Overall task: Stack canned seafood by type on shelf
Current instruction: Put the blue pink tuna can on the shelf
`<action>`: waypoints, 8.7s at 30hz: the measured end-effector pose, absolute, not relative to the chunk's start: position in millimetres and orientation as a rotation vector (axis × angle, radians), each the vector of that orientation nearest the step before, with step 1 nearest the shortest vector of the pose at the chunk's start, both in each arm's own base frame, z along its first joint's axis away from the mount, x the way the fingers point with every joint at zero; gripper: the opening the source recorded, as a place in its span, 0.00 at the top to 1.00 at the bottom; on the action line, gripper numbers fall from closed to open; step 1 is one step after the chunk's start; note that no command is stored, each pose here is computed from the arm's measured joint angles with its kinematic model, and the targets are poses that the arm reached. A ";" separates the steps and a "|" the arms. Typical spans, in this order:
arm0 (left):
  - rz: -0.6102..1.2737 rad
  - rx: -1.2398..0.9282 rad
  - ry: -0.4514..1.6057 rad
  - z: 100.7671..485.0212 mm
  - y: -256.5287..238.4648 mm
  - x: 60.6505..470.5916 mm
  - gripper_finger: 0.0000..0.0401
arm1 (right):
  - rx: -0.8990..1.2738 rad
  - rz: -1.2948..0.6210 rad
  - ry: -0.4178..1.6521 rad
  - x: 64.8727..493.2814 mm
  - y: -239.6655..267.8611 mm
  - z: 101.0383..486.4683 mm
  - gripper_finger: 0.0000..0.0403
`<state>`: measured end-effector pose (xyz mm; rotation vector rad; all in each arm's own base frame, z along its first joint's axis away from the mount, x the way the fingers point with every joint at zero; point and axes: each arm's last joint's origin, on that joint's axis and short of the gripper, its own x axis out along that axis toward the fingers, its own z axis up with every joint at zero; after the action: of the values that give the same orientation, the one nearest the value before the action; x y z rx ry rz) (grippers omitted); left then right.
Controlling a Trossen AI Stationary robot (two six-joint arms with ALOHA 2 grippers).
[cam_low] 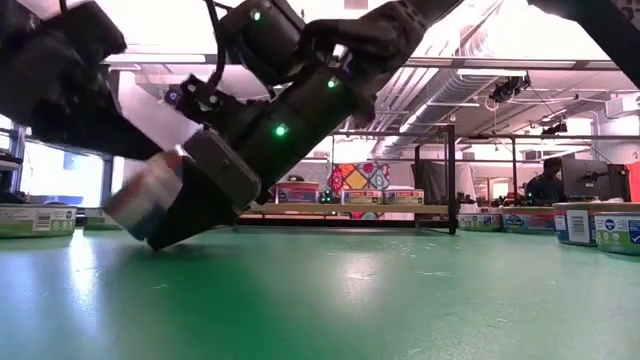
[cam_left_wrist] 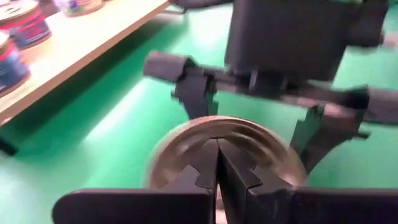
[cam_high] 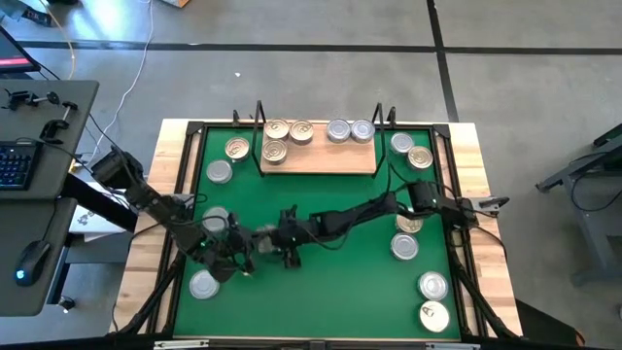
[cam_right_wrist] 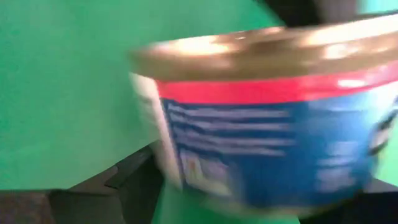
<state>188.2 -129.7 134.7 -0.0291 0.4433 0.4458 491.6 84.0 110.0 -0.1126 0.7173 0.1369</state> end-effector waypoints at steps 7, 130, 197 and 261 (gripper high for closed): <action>0.409 -0.033 0.427 145.0 -142.7 189.2 1.00 | -0.097 0.174 0.730 483.0 111.7 121.5 0.28; 0.513 -0.087 0.563 149.2 -150.3 162.3 1.00 | -0.283 0.461 0.808 530.0 50.5 160.6 0.30; 0.488 -0.165 0.554 141.8 -159.4 151.0 1.00 | -0.123 0.236 0.387 431.1 53.4 163.1 0.27; 0.528 -0.113 0.591 142.4 -151.1 146.0 1.00 | -0.910 -0.395 0.802 424.8 52.5 204.0 0.54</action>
<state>146.0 -151.1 142.4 -0.1134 0.5905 0.5281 424.8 52.5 204.0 -0.9100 0.8019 -0.3945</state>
